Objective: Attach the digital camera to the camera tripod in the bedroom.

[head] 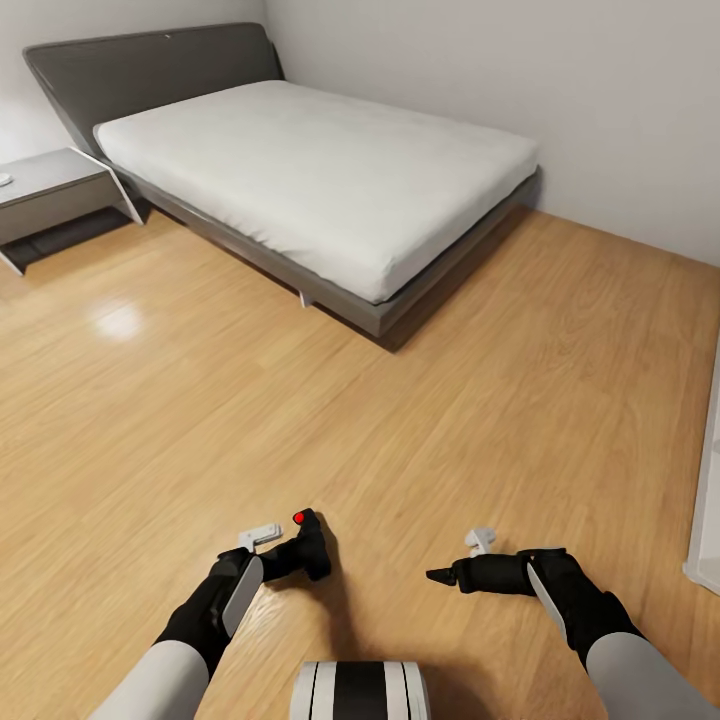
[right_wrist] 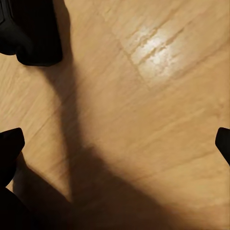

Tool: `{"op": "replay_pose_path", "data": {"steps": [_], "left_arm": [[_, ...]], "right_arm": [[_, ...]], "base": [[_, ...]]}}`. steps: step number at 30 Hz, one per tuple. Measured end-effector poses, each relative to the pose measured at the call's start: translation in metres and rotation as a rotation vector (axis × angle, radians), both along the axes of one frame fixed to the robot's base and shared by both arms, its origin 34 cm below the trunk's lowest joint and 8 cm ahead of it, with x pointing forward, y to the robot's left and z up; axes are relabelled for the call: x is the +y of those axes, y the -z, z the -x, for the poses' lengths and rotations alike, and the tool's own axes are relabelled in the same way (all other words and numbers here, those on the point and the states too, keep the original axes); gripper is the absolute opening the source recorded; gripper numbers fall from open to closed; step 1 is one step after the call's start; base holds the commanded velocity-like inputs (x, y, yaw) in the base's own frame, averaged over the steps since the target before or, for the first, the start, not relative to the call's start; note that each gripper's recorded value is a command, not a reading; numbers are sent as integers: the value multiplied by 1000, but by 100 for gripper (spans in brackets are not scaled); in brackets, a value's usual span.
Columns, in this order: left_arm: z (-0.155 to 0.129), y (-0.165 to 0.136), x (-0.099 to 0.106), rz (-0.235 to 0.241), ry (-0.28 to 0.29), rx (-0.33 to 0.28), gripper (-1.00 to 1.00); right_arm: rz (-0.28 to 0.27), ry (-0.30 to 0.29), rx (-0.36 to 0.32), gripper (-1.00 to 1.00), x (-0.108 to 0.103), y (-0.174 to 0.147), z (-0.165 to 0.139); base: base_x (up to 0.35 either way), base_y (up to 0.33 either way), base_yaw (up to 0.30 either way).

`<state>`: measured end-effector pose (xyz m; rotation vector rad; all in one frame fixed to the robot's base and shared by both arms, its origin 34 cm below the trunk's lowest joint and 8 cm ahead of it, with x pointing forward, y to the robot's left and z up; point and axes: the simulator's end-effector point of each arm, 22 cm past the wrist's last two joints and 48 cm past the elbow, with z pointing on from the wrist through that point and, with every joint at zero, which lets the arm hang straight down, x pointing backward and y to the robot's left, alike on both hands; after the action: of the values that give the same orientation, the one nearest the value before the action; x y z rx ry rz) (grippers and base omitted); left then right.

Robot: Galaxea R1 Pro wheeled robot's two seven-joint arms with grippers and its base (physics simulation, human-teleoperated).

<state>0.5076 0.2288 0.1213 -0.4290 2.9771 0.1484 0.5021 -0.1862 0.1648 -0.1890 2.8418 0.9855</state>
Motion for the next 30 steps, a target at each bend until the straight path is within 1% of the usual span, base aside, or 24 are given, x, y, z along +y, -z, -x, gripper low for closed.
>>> {"op": "replay_pose_path", "data": {"steps": [16,25,30], "left_arm": [[1,1,0,0,1,3,100],[2,1,-1,1,2,4,100],[2,1,-2,3,1,5,100]], "right_arm": [[6,2,2,100,-1,1,0],[6,-2,-7,100,-1,0,-1],[17,-2,-6,100,-2,2,-1]], "base": [[0,0,0],[0,0,0],[0,0,0]]}}
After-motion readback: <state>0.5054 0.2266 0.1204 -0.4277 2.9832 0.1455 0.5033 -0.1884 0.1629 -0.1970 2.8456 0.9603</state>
